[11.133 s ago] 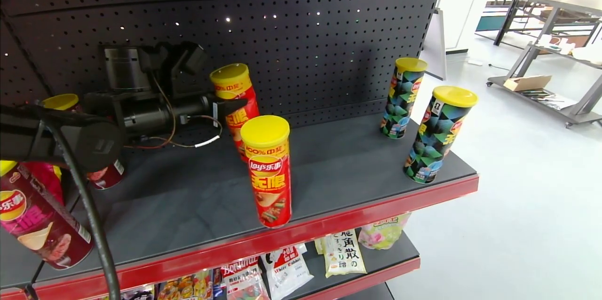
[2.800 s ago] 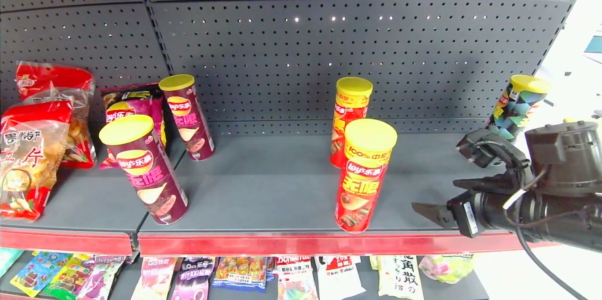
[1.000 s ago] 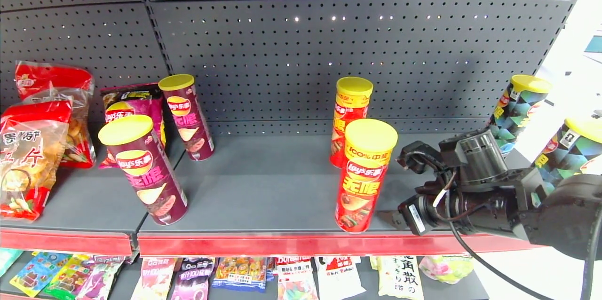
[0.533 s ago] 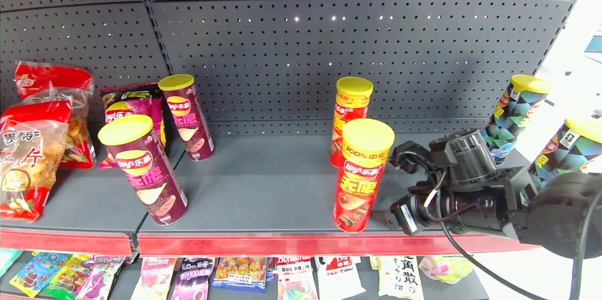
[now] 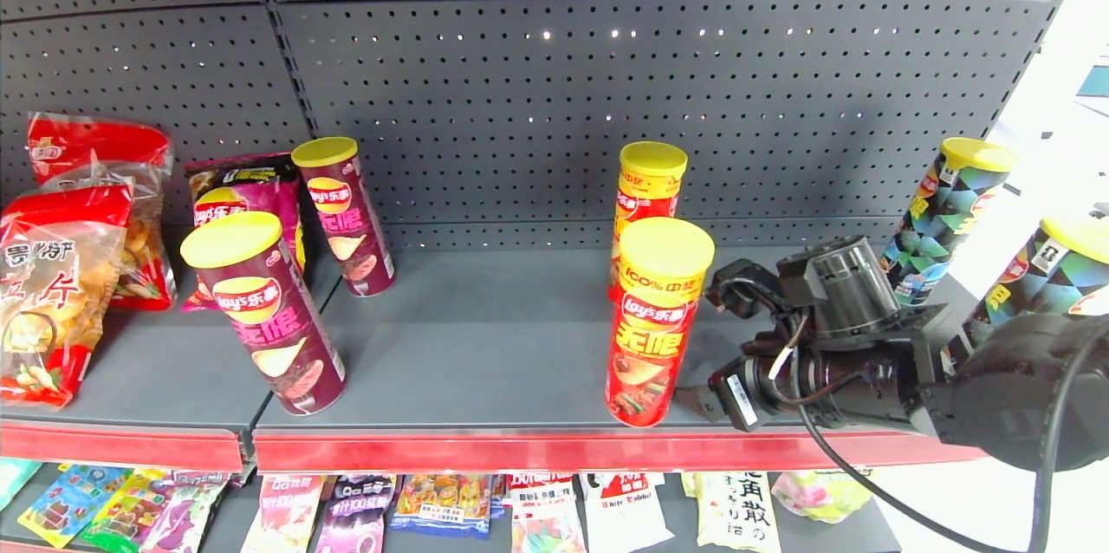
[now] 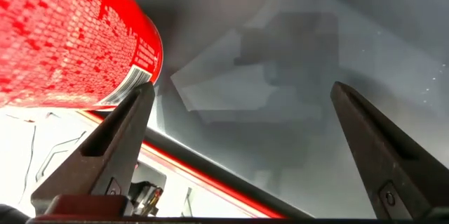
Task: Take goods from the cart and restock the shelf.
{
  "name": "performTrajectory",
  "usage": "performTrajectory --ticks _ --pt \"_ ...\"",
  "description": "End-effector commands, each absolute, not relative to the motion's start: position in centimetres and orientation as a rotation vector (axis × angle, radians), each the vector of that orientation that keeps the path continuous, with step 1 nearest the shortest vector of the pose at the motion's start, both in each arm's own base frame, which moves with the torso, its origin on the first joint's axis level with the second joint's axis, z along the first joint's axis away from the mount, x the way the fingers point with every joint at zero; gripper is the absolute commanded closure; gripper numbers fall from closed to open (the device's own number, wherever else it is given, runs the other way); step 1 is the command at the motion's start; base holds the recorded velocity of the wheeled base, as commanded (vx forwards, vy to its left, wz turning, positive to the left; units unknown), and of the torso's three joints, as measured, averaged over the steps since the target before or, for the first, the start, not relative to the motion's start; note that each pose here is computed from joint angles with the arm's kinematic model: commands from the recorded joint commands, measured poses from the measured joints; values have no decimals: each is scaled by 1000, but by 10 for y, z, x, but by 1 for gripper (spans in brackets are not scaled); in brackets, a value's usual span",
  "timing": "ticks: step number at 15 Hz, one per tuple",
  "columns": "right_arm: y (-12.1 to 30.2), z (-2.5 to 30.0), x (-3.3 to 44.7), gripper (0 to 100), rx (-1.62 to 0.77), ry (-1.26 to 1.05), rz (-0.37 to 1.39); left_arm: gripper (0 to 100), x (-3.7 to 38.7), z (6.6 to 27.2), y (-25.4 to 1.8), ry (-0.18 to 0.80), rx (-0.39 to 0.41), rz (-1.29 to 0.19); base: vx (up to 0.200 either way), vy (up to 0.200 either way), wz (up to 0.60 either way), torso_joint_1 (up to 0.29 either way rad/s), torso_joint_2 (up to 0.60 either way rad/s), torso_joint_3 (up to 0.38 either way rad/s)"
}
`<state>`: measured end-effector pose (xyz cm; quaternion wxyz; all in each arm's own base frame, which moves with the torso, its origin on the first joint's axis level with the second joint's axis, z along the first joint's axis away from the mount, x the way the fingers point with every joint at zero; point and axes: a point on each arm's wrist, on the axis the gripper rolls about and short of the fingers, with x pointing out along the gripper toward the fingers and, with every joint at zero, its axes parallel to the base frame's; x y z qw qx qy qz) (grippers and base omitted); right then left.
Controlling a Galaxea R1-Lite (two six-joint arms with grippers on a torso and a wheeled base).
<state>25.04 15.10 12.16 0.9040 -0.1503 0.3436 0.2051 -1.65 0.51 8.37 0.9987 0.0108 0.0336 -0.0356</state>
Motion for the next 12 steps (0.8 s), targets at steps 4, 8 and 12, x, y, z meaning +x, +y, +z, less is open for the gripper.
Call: performTrajectory --ticks 4,8,12 --pt "152 121 251 0 -309 710 425 0 -16 83 5 71 22 -71 0 0 0 0 0 0" --pt "152 123 251 0 -308 704 424 0 -16 83 5 70 22 -71 0 0 0 0 0 0" --pt "143 127 247 0 -291 699 403 0 -16 83 5 70 22 -71 0 0 0 0 0 0"
